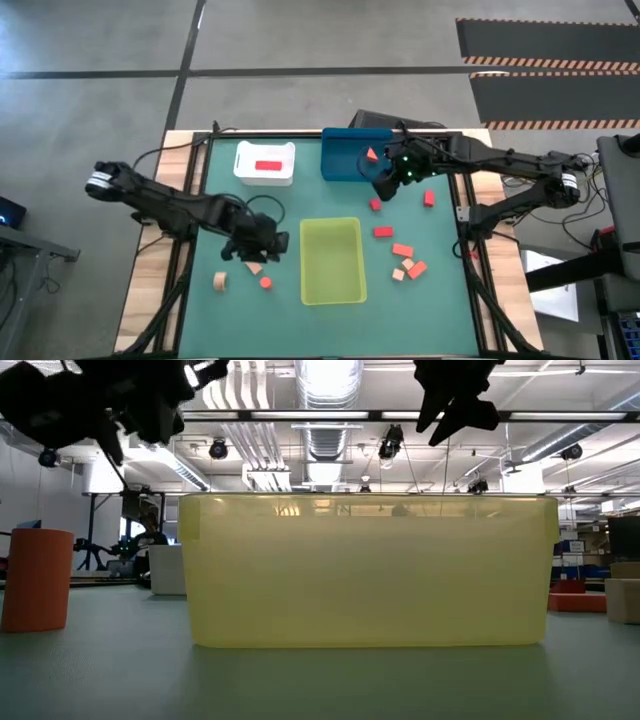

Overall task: Sort & place blocks by color
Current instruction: Put the orange rectangular block into the yellow bin

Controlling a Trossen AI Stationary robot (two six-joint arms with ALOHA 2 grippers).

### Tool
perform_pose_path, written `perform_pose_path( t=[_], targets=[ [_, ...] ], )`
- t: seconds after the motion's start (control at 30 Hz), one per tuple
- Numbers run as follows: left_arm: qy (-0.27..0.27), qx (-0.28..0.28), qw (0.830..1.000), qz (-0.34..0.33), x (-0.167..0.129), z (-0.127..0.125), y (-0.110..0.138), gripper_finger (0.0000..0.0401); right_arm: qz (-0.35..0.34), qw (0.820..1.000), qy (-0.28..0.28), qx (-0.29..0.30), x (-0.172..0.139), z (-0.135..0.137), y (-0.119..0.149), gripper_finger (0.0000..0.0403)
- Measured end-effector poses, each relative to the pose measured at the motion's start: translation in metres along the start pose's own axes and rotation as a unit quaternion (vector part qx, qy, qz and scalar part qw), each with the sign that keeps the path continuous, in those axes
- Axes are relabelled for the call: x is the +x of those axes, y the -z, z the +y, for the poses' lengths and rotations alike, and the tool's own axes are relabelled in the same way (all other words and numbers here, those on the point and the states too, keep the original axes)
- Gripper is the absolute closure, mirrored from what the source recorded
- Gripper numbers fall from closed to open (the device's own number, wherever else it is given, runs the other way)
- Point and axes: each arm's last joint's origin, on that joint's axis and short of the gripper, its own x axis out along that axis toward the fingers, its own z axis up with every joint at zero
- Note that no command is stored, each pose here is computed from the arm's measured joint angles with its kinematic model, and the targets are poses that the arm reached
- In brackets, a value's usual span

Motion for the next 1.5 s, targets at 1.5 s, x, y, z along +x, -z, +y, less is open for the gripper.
perform_pose_path(
  t=[1.5],
  targets=[
    [-0.232,-0.131,0.954,-0.141,0.073,0.044,-0.008,0.0166,0.019,0.998,-0.024,-0.055,0.0,0.02,0.017,0.0236]
  ],
)
